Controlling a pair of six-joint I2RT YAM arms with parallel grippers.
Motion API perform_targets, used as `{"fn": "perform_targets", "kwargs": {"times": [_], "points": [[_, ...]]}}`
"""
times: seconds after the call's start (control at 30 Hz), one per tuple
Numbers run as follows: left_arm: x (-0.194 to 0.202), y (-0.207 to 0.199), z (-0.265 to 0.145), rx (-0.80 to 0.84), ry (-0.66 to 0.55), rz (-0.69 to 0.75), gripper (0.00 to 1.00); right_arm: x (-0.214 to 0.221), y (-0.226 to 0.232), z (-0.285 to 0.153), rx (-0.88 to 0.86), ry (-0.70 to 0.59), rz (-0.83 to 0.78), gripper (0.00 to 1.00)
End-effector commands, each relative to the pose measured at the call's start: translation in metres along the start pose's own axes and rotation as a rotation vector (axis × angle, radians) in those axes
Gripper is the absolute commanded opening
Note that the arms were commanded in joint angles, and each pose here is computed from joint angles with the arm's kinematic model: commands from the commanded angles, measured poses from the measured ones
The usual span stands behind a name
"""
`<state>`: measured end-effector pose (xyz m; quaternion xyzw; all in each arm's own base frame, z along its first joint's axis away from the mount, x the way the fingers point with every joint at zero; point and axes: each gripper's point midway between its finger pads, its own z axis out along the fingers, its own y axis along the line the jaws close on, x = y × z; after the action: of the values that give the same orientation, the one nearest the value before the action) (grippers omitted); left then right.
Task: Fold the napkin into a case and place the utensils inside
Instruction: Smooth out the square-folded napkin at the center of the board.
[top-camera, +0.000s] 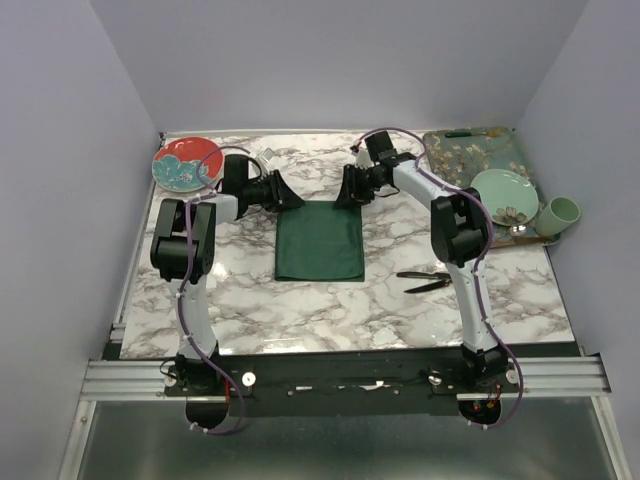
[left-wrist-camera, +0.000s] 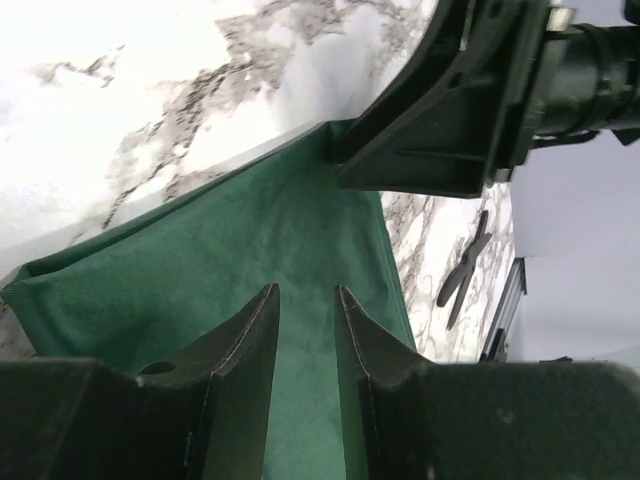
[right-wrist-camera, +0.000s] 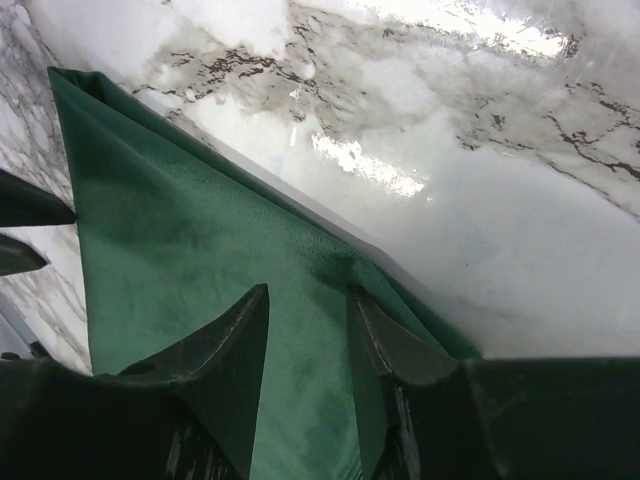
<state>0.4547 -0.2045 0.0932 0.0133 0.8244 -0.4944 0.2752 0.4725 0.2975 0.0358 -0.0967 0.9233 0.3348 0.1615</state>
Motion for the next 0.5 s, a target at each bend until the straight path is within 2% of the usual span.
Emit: {"fn": "perform_targets", "kwargs": {"times": [0.0, 0.17, 0.27, 0.33, 0.47], "points": [[0.01, 0.02, 0.017, 0.019, 0.021, -0.086, 0.37, -0.018, -0.001, -0.012, 0.031, -0.06, -0.074, 0.48], [0.026, 0.046, 0.026, -0.017, 0.047, -0.183, 0.37, -0.016, 0.041, -0.047, -0.092, -0.062, -0.089, 0.68], [0.033, 0.053, 0.027, -0.021, 0.055, -0.212, 0.38, -0.001, 0.064, -0.06, -0.19, -0.036, -0.029, 0.75], [0.032, 0.05, 0.027, -0.012, 0.047, -0.204, 0.4, 0.011, 0.076, -0.063, -0.262, 0.0, 0.041, 0.78], [0.027, 0.026, 0.017, 0.056, 0.031, -0.163, 0.45, 0.035, 0.069, -0.045, -0.288, 0.056, 0.093, 0.77]]}}
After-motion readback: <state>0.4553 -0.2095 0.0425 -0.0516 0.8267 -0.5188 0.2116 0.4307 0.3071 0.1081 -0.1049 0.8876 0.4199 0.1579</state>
